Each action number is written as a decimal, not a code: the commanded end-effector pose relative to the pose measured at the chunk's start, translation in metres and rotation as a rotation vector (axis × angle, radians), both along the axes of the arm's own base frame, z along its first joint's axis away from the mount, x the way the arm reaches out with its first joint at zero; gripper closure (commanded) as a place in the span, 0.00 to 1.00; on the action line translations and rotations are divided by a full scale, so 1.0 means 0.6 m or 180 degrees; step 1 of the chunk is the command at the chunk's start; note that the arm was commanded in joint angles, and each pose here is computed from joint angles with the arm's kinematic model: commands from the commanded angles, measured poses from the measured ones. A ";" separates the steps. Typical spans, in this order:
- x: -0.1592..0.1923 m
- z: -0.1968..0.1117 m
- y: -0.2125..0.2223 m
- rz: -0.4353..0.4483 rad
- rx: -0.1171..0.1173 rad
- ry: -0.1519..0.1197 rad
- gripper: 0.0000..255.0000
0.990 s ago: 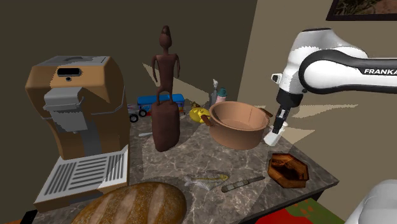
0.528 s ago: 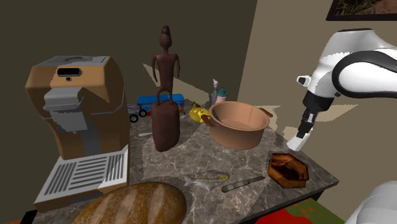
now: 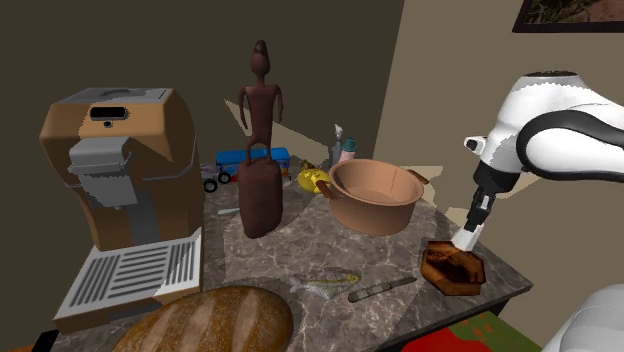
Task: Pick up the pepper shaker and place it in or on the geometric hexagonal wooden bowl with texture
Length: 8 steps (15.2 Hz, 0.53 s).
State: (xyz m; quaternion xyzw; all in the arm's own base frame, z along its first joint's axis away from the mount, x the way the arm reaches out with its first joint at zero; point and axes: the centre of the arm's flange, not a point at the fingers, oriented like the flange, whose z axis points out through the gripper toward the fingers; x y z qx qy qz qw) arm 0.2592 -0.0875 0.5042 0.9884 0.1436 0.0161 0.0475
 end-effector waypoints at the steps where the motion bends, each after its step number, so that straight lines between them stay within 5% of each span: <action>1: 0.001 -0.019 -0.001 0.0000 0.0000 -0.0002 1.00; 8: 0.001 -0.081 -0.001 0.0000 0.0000 -0.0002 1.00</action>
